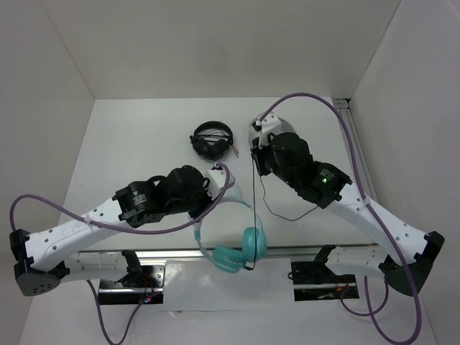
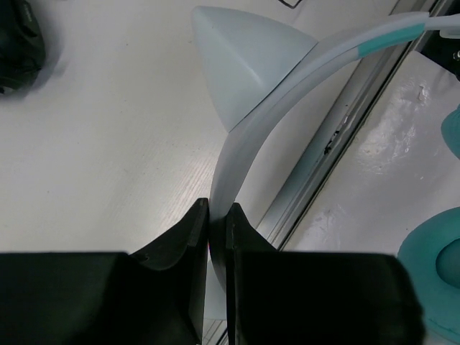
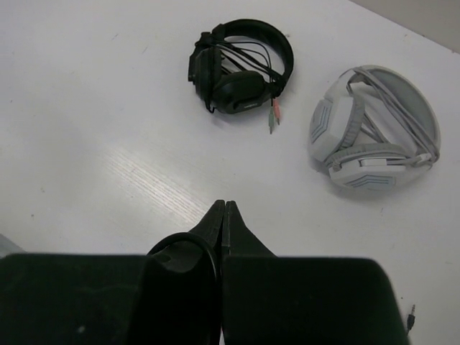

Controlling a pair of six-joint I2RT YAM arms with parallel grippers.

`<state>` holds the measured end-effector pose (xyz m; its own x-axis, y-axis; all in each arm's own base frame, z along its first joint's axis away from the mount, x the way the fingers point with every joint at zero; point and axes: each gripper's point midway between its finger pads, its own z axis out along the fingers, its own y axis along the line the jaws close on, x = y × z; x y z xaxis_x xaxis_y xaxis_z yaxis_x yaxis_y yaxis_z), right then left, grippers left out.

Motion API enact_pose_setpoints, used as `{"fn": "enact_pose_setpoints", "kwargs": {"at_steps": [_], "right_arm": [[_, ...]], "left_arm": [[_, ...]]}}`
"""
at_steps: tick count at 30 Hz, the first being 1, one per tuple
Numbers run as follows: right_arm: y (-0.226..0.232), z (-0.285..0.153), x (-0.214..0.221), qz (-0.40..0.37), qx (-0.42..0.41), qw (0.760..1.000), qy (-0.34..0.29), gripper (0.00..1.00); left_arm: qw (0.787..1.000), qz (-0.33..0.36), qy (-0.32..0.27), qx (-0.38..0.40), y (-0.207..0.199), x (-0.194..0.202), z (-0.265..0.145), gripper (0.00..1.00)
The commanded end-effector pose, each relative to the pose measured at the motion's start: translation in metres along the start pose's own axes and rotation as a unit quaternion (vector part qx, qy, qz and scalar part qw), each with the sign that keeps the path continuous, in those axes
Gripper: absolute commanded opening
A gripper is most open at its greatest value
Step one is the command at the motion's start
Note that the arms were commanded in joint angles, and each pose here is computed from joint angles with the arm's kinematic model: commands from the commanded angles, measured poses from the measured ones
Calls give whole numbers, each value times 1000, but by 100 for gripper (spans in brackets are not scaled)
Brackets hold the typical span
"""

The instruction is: Wrap the headphones

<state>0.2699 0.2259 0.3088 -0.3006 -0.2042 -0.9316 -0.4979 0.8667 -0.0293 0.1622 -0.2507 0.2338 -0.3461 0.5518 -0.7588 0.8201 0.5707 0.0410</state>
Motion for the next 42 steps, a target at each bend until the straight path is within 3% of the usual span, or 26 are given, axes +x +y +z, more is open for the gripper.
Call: {"fn": "enact_pose_setpoints", "kwargs": {"at_steps": [1,6,19,29,32,37,38,40,42], "right_arm": [[4,8,-19,12,-15,999,-34,0],[6,15,-11,9,-19,1000,-18,0],[3,48,34,27,-34,999,24,0],[48,46,36,43,-167,985,1,0],[76,36,32,50,-246,967,-33,0],[101,38,18,85,-267,952,-127,0],[107,47,37,90,-278,949,-116,5],[120,49,29,104,-314,931,-151,7],[137,66,55,109,-340,926,-126,14]], "left_arm": [[997,27,-9,76,-28,-6,6,0],[997,27,-7,70,-27,-10,6,0],[986,11,-137,97,-31,-53,-66,0],[954,-26,-270,129,-36,-99,-131,0],[950,-69,-288,100,-25,-110,-136,0],[928,-202,-312,14,11,-120,-140,0],[919,-221,-326,-3,20,-121,-145,0],[902,-260,-346,-11,26,-124,-148,0],[883,-294,-364,-40,41,-122,-156,0]]}}
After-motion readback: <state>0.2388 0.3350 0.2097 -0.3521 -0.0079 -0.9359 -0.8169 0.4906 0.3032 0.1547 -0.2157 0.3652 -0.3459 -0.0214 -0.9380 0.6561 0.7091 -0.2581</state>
